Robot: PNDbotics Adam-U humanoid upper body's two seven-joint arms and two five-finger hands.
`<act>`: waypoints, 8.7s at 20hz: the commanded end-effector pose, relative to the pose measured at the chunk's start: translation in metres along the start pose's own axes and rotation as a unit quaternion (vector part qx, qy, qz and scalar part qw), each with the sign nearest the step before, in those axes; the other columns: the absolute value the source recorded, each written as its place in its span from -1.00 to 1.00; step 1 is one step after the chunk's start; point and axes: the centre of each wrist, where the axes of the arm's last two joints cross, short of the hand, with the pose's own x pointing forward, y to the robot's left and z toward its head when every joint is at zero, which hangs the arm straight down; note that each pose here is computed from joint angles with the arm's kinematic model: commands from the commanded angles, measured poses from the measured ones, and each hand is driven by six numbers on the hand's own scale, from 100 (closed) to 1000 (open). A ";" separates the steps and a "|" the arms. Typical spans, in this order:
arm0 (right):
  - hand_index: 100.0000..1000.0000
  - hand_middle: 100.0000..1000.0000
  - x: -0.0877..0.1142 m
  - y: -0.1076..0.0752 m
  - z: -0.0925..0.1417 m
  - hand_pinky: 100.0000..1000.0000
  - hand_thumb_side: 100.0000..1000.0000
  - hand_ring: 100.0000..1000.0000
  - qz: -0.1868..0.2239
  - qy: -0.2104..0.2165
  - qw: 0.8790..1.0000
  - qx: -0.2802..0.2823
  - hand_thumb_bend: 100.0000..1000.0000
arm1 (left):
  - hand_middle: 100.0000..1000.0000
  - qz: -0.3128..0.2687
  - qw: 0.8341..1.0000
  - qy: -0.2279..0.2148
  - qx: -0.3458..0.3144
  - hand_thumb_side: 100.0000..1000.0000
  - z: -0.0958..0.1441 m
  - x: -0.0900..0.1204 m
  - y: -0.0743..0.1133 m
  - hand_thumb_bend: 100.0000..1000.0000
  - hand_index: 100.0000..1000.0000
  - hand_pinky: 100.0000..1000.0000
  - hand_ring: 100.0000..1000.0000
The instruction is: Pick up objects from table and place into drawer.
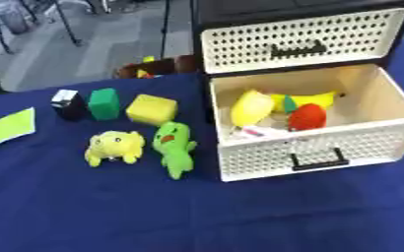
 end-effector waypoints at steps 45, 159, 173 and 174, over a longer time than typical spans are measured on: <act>0.53 0.27 0.027 -0.036 0.061 -0.12 1.00 0.18 0.281 -0.078 0.712 0.639 -1.00 | 0.04 -0.061 0.988 0.065 0.129 0.59 0.122 0.012 -0.036 -0.56 0.42 -0.40 -0.02; 0.69 0.54 0.013 -0.073 -0.063 0.12 1.00 0.48 0.258 0.094 0.757 0.593 -1.00 | 0.02 -0.091 0.981 0.111 0.129 0.57 0.140 0.007 -0.017 -0.73 0.39 -0.45 -0.04; 0.70 0.57 0.013 -0.073 -0.069 0.13 1.00 0.48 0.273 0.091 0.772 0.566 -1.00 | 0.02 -0.089 0.981 0.110 0.130 0.58 0.140 0.007 -0.017 -0.73 0.39 -0.45 -0.04; 0.70 0.57 0.013 -0.073 -0.069 0.14 1.00 0.48 0.273 0.090 0.774 0.564 -1.00 | 0.02 -0.090 0.981 0.109 0.130 0.58 0.140 0.007 -0.016 -0.73 0.39 -0.45 -0.04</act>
